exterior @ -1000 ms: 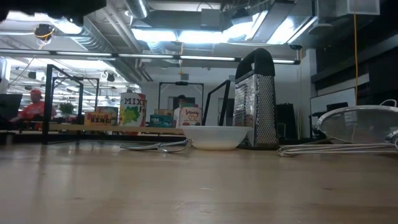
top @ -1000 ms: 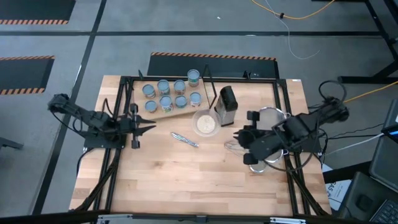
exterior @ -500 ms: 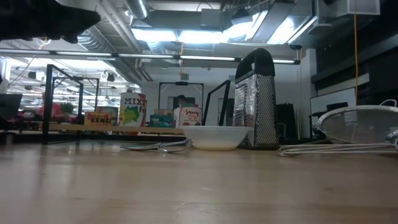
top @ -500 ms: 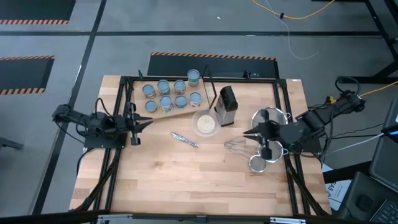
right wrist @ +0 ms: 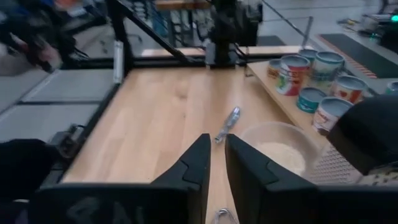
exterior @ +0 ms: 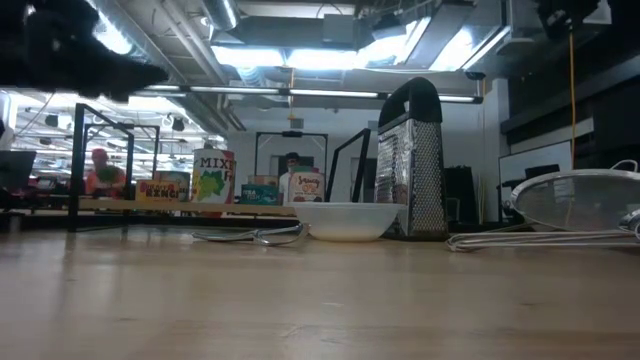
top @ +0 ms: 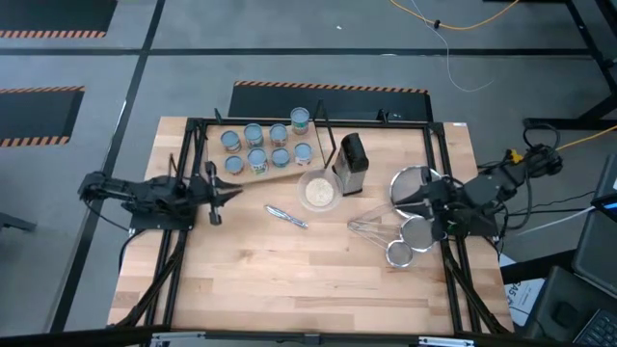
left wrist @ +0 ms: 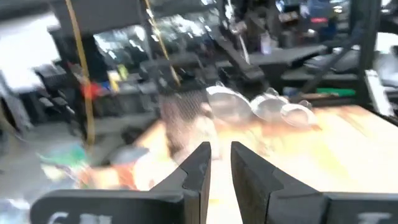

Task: Pick and place cans onto a shelf
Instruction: Return to Home Position

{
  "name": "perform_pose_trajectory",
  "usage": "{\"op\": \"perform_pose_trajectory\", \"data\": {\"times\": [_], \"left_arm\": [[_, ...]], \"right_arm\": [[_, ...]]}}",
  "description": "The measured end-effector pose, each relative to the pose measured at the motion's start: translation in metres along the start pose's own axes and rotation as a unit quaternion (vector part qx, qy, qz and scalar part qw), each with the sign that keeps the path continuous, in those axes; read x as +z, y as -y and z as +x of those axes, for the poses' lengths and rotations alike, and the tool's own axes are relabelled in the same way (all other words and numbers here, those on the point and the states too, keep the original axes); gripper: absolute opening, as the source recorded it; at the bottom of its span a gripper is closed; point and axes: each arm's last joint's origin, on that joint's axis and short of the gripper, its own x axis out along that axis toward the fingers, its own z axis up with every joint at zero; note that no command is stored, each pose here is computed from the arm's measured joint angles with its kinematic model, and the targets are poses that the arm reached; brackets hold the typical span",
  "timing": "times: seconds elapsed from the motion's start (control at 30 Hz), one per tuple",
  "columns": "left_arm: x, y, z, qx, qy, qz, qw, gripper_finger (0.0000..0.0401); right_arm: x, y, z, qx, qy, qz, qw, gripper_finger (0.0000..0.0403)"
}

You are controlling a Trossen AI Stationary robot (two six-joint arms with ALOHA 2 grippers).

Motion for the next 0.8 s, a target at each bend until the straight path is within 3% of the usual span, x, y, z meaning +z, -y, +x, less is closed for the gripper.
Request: {"op": "perform_pose_trajectory", "data": {"times": [0.23,0.37,0.8], "left_arm": [[-0.01,0.001,0.002,-0.033,-0.027,-0.054,0.998,0.0055],[-0.01,0.0,0.002,-0.036,-0.029,-0.055,0.997,0.0055],[-0.01,0.0,0.002,-0.036,-0.029,-0.05,0.998,0.0055]], "right_arm": [[-0.012,0.002,-0.005,0.051,0.037,-0.021,0.998,0.0055],[-0.024,0.001,0.0,0.073,0.06,-0.04,0.995,0.0055],[-0.069,0.011,-0.004,0.088,0.117,-0.016,0.989,0.0055]]}}
